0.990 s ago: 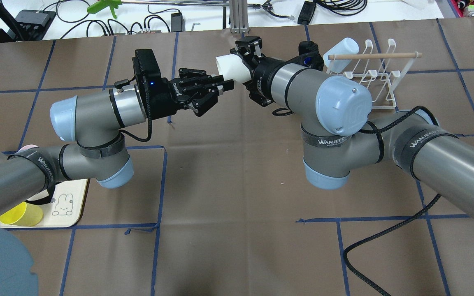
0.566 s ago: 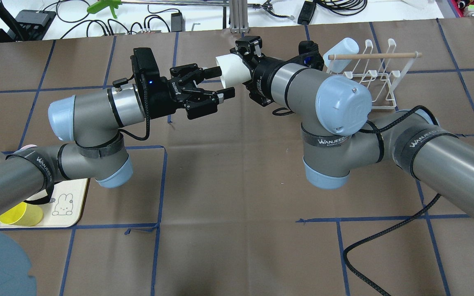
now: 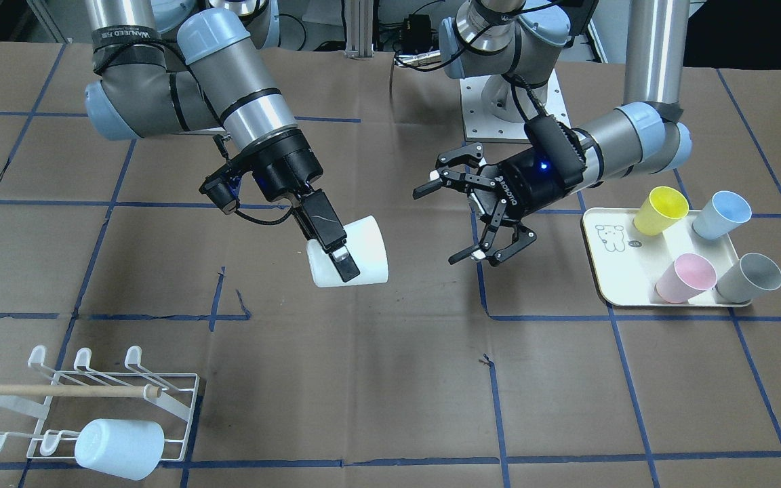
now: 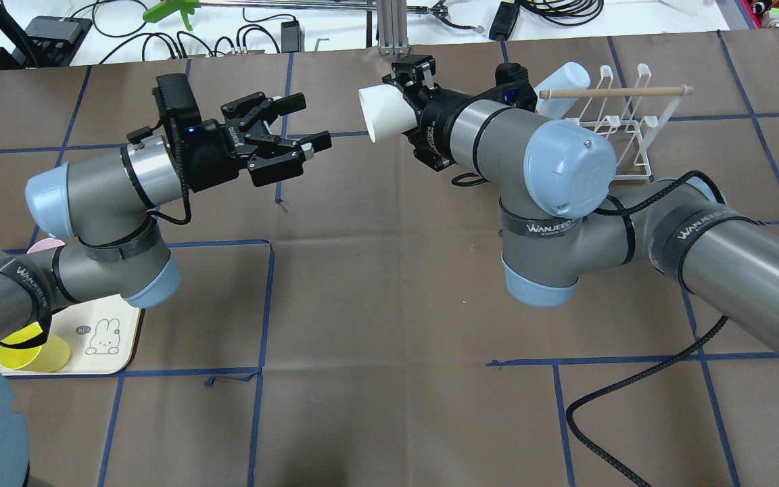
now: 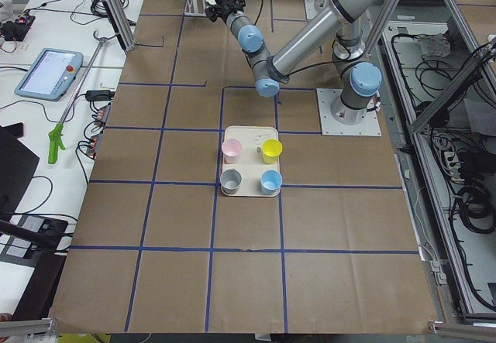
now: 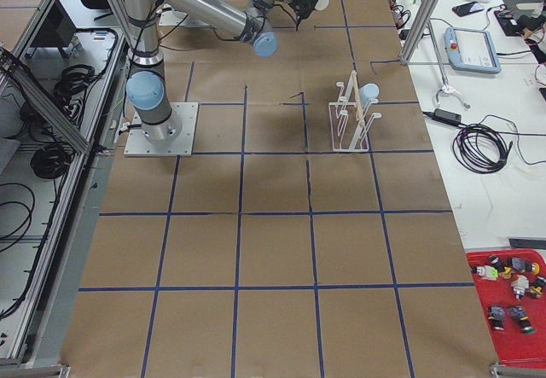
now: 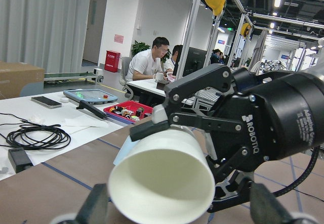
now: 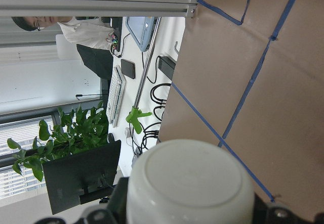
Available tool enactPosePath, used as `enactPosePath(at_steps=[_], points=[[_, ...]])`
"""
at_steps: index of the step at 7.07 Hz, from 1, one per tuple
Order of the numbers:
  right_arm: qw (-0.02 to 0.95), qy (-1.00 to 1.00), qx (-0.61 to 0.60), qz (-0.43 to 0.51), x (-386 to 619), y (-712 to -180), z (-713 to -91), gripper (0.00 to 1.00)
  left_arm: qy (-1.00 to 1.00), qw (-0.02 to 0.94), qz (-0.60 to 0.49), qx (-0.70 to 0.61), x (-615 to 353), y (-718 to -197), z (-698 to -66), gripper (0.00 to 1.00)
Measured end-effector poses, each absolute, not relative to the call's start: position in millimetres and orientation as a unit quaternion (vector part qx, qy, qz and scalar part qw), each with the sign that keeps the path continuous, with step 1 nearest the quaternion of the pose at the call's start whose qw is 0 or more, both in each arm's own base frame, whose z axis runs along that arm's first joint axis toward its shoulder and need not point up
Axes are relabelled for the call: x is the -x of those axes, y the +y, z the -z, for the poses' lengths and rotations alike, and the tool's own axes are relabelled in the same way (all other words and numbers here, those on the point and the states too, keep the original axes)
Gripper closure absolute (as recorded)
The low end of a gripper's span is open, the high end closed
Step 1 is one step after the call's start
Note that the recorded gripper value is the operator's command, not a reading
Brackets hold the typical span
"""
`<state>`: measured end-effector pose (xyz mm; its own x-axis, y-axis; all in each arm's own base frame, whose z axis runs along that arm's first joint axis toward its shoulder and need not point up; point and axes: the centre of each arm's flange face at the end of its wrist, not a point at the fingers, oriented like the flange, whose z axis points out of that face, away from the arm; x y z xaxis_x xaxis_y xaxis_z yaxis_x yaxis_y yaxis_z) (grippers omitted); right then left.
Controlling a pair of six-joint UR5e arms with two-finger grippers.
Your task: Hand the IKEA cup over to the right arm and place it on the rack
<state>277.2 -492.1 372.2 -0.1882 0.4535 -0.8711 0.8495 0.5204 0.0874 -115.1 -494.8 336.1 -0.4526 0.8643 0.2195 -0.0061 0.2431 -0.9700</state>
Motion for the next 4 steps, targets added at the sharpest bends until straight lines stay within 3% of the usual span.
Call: enactPosePath(at_steps=[2,4], points=[[0.441,0.745,-0.429,0.259,-234.1,-513.7,-373.3,0.90,-0.684,0.396,-0.535,0.300,91.7,-505.2,-334.9,0.02],[0.372,0.790,-0.334,0.355,-167.7,-537.3,-373.3,0.91,-0.721,0.347,-0.539,0.264,79.7,-534.0,-340.7,0.02]])
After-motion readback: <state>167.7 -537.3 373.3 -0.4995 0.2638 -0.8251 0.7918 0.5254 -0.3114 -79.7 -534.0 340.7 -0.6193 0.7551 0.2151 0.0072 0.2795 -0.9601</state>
